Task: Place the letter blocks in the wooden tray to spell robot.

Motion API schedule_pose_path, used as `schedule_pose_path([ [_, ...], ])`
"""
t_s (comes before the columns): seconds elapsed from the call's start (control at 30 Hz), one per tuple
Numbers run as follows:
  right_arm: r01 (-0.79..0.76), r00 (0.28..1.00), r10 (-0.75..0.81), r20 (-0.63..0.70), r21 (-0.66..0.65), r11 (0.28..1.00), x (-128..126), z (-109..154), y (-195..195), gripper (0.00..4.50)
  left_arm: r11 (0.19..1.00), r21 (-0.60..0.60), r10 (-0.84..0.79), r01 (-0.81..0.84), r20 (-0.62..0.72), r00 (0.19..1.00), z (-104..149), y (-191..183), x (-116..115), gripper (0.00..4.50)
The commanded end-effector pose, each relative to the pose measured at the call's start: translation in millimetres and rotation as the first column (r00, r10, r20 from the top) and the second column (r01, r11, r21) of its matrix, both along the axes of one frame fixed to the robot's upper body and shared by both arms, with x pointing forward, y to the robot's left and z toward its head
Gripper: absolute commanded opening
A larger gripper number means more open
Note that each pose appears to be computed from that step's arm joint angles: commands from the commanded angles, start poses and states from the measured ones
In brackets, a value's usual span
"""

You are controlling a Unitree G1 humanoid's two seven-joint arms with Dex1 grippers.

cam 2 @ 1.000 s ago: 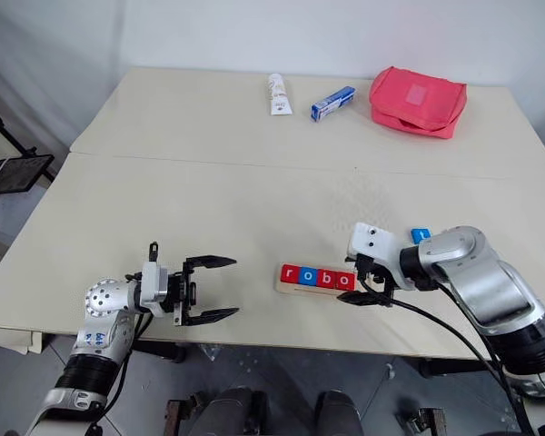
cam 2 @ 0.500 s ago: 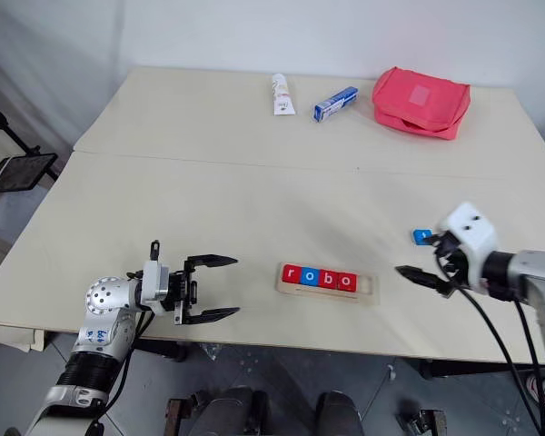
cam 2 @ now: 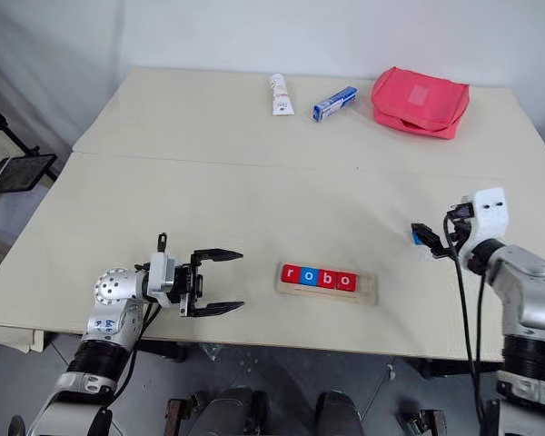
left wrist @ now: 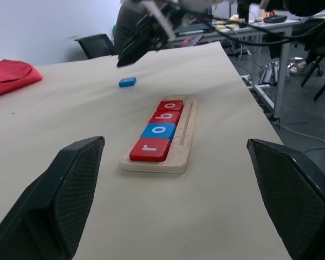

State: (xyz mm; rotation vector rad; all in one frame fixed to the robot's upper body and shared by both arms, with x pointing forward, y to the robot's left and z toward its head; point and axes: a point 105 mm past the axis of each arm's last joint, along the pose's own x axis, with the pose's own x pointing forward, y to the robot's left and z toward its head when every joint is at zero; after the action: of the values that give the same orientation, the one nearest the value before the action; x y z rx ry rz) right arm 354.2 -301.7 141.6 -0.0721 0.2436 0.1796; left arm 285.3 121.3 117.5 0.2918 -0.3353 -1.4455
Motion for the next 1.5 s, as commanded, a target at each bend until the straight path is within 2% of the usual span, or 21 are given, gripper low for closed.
schedule_pose_path([
  [0.03, 0.039, 0.999, -0.039, 0.018, -0.006, 0.999, 8, -5, 0, 4.44, 1.000, 0.005, 0.006, -0.006, 0.026, 1.000, 4, 5, -1, 4.50],
  [0.37, 0.108, 0.994, -0.108, -0.013, 0.027, 0.994, 4, -27, -3, 4.44, 1.000, 0.014, 0.025, -0.026, 0.025, 0.999, 2, 11, -5, 4.50],
  [0.47, 0.121, 0.993, -0.121, -0.014, 0.054, 0.991, 0, -29, -3, 3.85, 1.000, 0.013, 0.026, -0.026, 0.024, 0.999, 2, 11, -4, 4.50],
  [0.7, 0.128, 0.991, -0.130, 0.017, 0.072, 0.989, -4, -24, 0, 1.50, 1.000, 0.013, 0.009, -0.009, 0.021, 1.000, 3, 7, -1, 4.50],
  [0.83, 0.118, 0.991, -0.122, 0.059, 0.071, 0.991, -12, -10, 8, 1.46, 1.000, 0.015, 0.006, -0.006, 0.022, 1.000, 3, 8, 0, 4.50],
  [0.97, 0.100, 0.990, -0.105, 0.096, 0.055, 0.994, -43, 0, 38, 1.46, 1.000, 0.025, -0.005, 0.005, 0.019, 1.000, 3, 11, 1, 4.50],
  [1.2, 0.178, 0.982, -0.182, 0.045, 0.084, 0.980, -78, -17, 53, 1.46, 0.999, 0.031, -0.026, 0.025, 0.018, 1.000, 5, 9, 4, 4.50],
  [1.43, 0.189, 0.981, -0.192, 0.014, 0.106, 0.976, -86, -30, 58, 1.46, 0.998, 0.033, -0.046, 0.045, 0.025, 0.999, 9, 5, 7, 4.50],
  [1.5, 0.186, 0.982, -0.187, 0.003, 0.107, 0.977, -89, -34, 59, 2.20, 0.998, 0.035, -0.048, 0.047, 0.027, 0.999, 10, 6, 7, 4.50],
])
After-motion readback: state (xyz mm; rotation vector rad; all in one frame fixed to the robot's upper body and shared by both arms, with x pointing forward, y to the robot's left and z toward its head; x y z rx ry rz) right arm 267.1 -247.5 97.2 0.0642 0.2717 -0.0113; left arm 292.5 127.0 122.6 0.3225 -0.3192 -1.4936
